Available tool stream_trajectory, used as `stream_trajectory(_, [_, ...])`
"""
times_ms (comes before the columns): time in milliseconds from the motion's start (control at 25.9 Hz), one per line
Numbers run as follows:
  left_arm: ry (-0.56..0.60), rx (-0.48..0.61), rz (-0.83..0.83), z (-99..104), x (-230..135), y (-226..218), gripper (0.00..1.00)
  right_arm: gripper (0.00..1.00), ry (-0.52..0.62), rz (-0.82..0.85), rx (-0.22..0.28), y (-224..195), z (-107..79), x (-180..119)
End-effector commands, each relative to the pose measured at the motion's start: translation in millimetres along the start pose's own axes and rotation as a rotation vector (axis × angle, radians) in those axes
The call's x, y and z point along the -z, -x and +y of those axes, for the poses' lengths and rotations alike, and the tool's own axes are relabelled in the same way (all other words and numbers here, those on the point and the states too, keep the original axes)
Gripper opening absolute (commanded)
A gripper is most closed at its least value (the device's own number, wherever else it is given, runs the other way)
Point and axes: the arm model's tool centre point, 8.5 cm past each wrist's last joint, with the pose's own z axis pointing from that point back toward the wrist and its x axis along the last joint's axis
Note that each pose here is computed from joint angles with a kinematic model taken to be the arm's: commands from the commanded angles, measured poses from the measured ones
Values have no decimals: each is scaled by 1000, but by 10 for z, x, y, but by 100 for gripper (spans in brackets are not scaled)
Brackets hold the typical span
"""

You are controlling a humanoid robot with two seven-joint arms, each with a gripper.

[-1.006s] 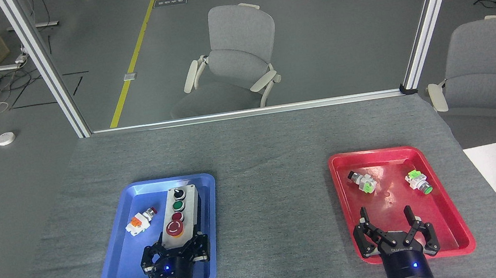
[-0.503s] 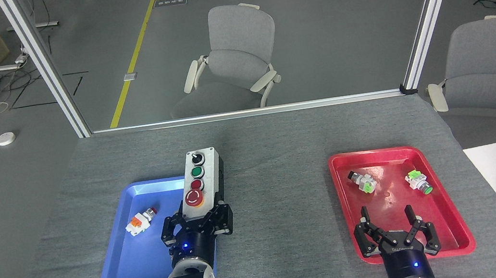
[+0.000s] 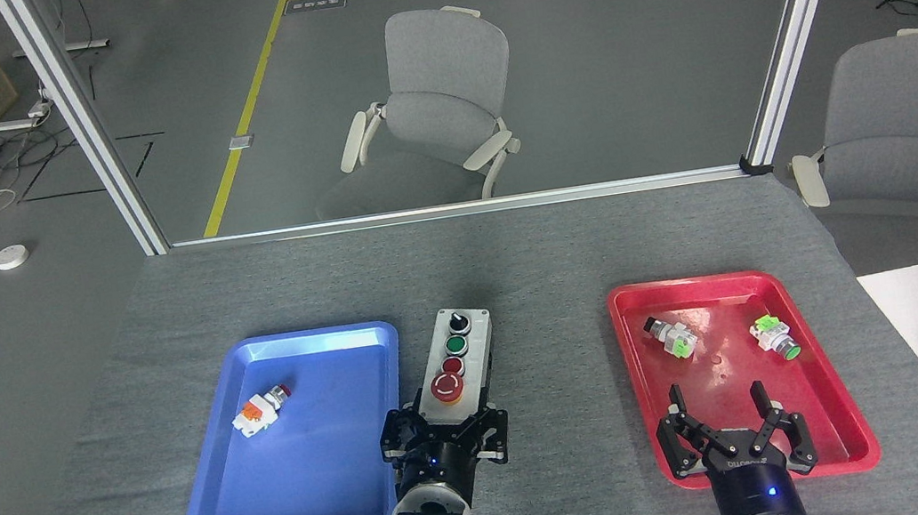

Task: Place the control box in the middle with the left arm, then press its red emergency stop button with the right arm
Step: 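Lift the control box out of the blue tray toward the table middle, then lower the control box onto the table between the trays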

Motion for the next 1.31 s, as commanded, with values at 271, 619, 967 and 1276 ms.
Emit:
stream_trajectory(271, [8, 118, -94, 5, 55, -296, 0, 98, -31, -3, -4, 19, 101, -12])
stream_trajectory(619, [32, 150, -154, -119, -20, -479, 0, 97, -27, -11, 0, -20, 83, 13])
stream_trajectory(967, [45, 157, -183, -174, -55, -553, 16, 94, -29, -14, 0, -30, 90, 12])
stream_trajectory(1276, [45, 164, -189, -182, -65, -574, 45, 94, -30, -38, 5, -42, 94, 2])
